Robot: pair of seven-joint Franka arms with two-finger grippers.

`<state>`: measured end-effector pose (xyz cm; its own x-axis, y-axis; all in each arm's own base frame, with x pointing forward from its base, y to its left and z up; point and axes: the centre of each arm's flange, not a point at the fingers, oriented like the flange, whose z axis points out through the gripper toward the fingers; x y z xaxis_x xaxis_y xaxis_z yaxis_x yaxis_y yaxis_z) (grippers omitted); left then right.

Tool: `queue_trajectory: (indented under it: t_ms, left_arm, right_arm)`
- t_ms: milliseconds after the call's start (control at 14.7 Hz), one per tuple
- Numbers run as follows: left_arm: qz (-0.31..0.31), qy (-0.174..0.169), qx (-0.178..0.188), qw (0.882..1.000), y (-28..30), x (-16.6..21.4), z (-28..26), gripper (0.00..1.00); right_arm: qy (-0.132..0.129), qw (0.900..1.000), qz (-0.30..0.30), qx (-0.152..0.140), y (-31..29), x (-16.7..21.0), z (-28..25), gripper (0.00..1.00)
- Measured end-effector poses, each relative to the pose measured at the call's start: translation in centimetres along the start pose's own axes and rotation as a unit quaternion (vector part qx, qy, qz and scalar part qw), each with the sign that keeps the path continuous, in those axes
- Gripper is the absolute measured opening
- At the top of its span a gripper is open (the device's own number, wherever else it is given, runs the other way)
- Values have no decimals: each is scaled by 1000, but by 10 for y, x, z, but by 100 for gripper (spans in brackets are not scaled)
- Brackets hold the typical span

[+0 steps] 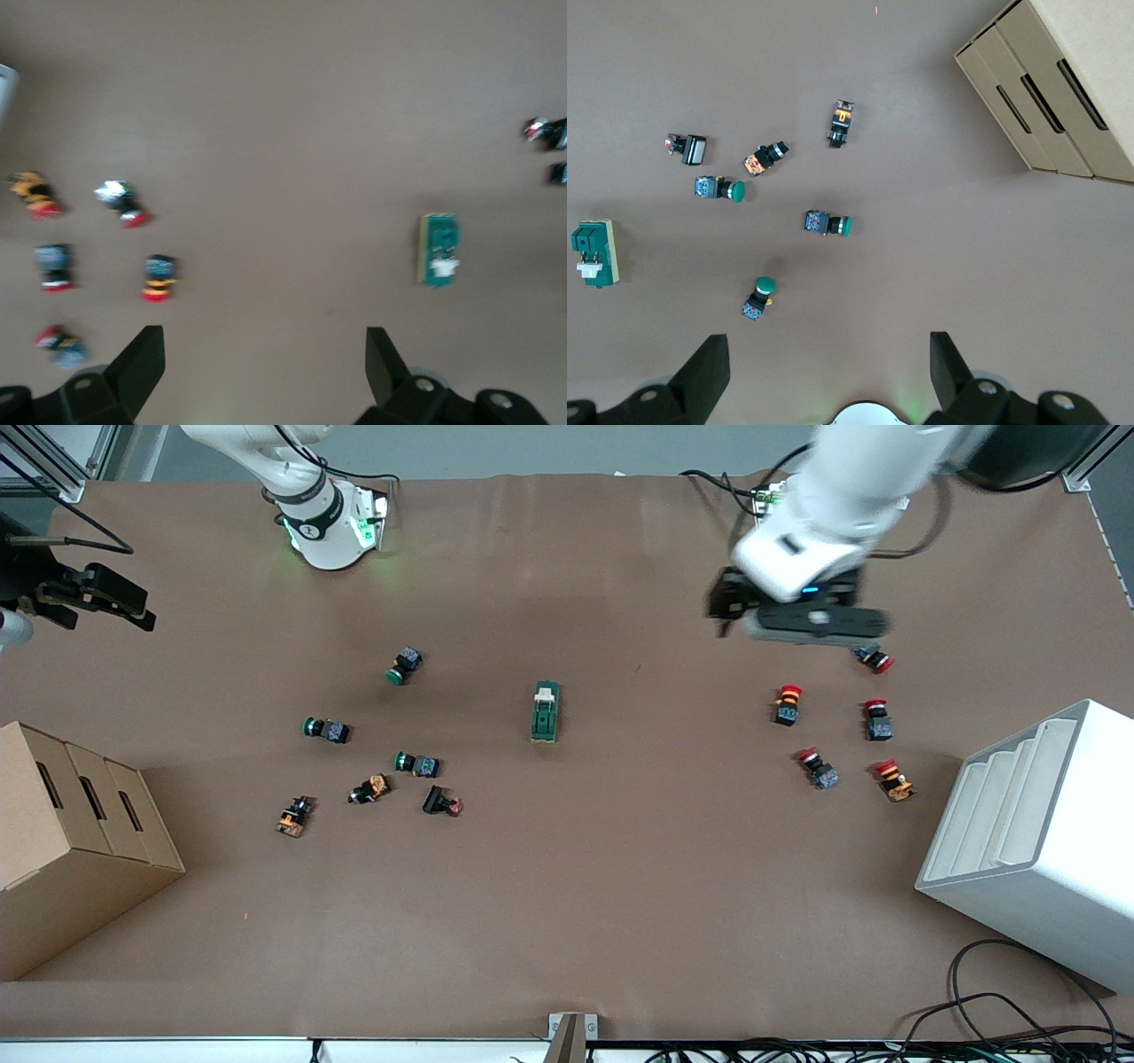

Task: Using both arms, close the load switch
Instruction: 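Move the left gripper over the green load switch, then lower the left gripper onto the switch while the right gripper approaches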

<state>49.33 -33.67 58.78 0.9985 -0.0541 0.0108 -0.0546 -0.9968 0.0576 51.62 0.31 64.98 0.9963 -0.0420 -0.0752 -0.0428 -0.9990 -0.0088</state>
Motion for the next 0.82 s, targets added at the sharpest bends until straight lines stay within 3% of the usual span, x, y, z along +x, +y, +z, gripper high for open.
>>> queue_trajectory:
  t_ms: [205, 477, 818]
  left_arm:
    - [-34, 4, -10, 999, 77, -26, 60, 100]
    - [-68, 44, 23, 996, 167, -91, 147, 100]
    - [-103, 149, 85, 980, 234, -173, 244, 100]
  right_arm:
    - [6, 1000, 1, 0, 1, 0, -5, 100]
    - [-5, 1000, 5, 0, 5, 6, 5, 100]
    - [-45, 999, 13, -1, 12, 50, 63, 100]
